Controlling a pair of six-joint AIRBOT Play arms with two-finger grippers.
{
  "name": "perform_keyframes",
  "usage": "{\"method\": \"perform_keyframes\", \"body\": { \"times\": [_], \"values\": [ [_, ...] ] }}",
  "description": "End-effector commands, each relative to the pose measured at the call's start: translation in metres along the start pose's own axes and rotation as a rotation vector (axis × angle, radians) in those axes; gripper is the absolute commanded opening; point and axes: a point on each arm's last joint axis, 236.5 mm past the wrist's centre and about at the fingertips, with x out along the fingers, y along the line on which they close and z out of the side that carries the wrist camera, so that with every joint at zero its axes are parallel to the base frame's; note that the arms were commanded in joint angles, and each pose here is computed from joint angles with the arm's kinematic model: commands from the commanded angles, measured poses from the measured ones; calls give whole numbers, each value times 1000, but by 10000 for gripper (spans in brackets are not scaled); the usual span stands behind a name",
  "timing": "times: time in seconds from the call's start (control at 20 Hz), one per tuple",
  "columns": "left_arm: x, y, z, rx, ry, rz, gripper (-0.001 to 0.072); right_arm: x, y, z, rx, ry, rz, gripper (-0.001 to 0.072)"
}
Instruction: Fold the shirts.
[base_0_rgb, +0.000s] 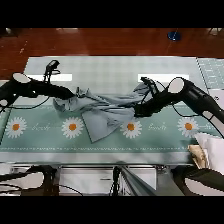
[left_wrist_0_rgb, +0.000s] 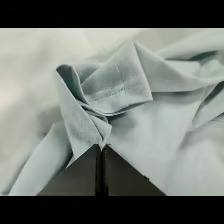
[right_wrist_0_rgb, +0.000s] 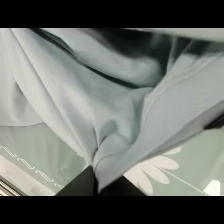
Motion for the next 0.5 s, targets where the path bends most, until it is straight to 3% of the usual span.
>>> {"method": "perform_keyframes", "body": {
  "times": [0.0,0.15,0.3,0.45],
  "values": [
    [-50,-14,65,97,-140,53,18,-21,9,9,-43,-63,-8,31],
    [-143,-53,143,245,-362,149,18,-88,41,36,-145,-258,-26,31],
    [-248,-113,189,422,-568,265,18,-208,86,58,-252,-581,-88,31],
    [-362,-159,201,529,-763,500,18,-356,119,46,-304,-975,-207,30]
  ]
}}
